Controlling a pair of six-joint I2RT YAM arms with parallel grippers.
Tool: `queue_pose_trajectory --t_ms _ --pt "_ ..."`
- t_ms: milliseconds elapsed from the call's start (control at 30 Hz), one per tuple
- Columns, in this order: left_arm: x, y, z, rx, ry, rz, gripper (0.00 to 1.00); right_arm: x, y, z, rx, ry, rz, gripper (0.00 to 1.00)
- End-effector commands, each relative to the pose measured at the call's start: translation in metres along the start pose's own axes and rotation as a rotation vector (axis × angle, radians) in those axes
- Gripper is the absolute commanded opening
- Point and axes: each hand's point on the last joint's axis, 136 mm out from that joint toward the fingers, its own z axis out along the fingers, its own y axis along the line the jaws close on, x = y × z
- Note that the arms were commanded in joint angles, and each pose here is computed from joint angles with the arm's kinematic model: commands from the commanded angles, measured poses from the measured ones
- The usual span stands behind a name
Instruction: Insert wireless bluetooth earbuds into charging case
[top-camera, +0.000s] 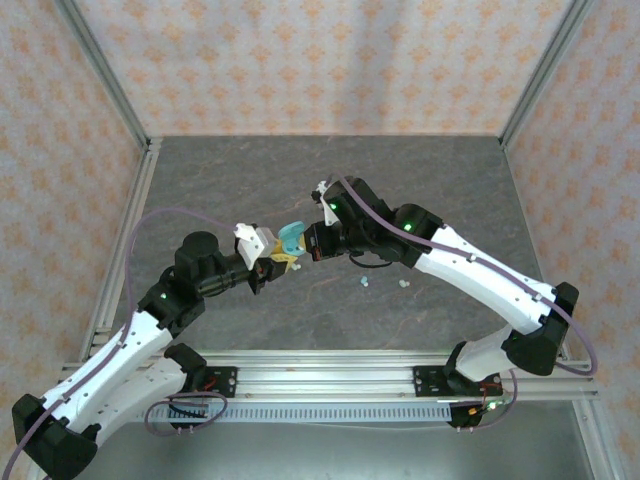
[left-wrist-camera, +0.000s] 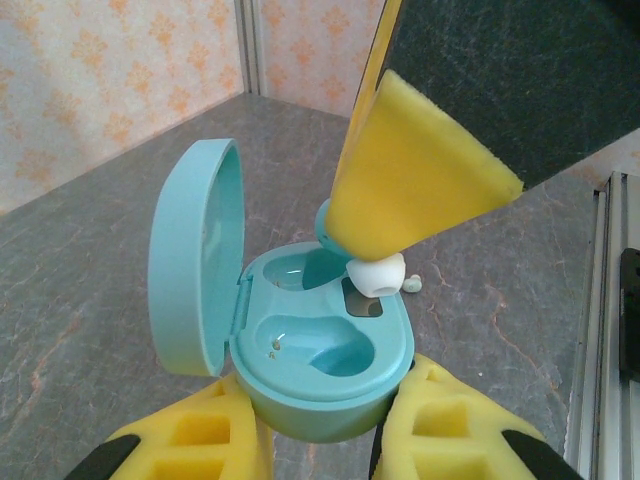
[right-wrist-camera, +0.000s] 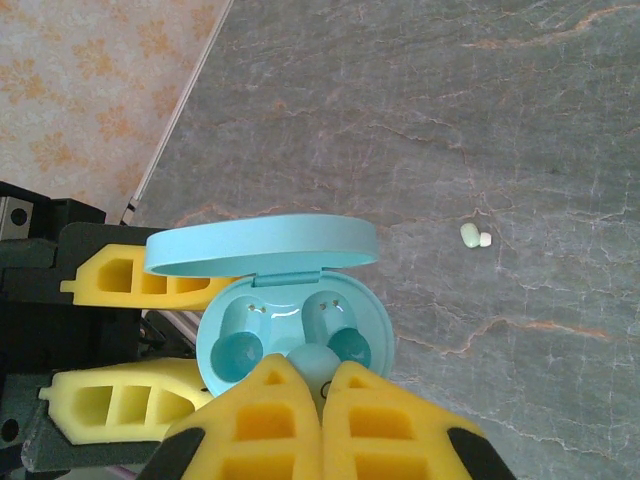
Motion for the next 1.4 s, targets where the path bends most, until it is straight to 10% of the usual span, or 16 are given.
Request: queue_pose_trajectory --t_ms 0,1367 --pt "-0.016 -0.001 0.000 -0.002 -0.060 0.016 0.13 -0.007 0.005 -0.007 -0.018 -0.043 0.002 0.03" --pt "-0.012 0.001 0.001 -0.013 -0.055 0.024 0.13 0.001 0.009 0.021 0.065 0.043 -0.075 0.04"
